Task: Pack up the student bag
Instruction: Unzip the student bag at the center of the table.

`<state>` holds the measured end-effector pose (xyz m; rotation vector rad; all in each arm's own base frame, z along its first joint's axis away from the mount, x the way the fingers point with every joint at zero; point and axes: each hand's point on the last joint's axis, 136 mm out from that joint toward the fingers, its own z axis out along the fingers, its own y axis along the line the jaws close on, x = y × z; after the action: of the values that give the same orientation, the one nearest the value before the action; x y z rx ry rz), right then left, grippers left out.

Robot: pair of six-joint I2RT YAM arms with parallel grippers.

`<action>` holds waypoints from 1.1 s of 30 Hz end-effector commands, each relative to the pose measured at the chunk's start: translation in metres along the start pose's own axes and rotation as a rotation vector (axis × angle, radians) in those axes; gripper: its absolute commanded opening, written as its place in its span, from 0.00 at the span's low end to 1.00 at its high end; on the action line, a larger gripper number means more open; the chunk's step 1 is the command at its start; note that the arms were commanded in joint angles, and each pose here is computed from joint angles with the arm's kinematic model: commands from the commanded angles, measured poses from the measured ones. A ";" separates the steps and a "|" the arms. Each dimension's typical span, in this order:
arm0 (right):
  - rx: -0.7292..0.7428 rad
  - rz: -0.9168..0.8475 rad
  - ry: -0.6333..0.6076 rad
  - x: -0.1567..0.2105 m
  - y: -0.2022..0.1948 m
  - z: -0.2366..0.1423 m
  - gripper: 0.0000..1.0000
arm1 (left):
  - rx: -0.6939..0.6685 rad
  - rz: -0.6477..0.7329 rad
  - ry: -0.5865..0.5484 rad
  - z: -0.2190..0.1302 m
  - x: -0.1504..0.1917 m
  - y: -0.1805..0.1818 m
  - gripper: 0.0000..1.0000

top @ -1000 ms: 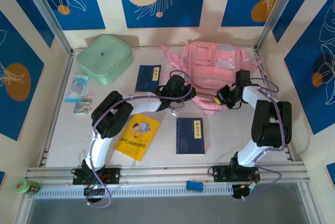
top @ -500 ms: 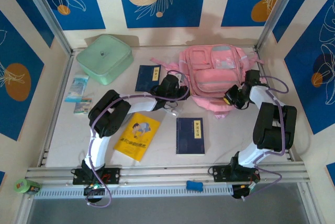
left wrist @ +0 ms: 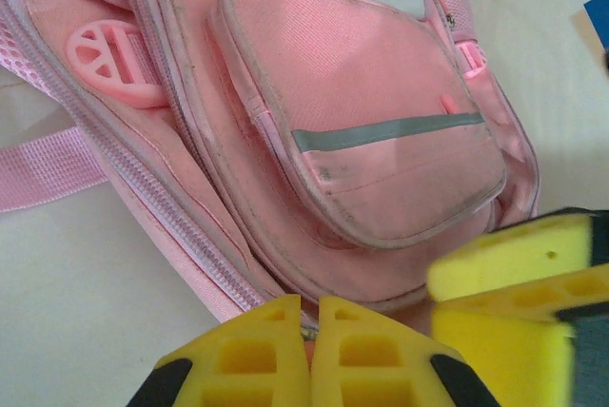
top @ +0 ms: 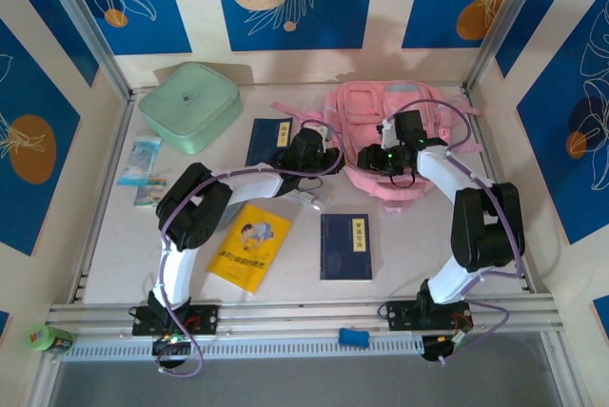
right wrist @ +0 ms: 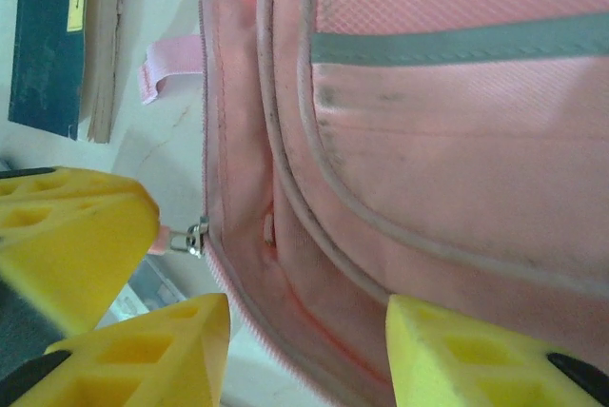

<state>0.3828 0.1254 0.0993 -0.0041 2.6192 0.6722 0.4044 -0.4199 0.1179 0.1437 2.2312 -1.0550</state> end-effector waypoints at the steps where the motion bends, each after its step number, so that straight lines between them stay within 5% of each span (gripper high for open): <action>1: -0.087 -0.153 -0.017 -0.008 0.016 0.008 0.49 | 0.052 -0.003 -0.091 -0.012 -0.037 -0.023 0.00; 7: -0.214 -0.229 -0.009 -0.003 0.030 0.013 0.47 | 0.049 -0.016 -0.096 -0.012 -0.039 -0.020 0.00; 20: -0.141 -0.207 0.098 0.015 0.025 0.027 0.41 | 0.055 -0.049 -0.124 -0.017 -0.053 -0.019 0.00; 33: -0.130 -0.274 0.150 0.019 0.037 0.030 0.04 | 0.027 -0.046 -0.150 -0.028 -0.068 -0.006 0.00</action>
<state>0.3838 0.1722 0.0824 -0.4174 2.6099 0.7822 0.4216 -0.4052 0.1216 0.0468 2.2345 -1.0625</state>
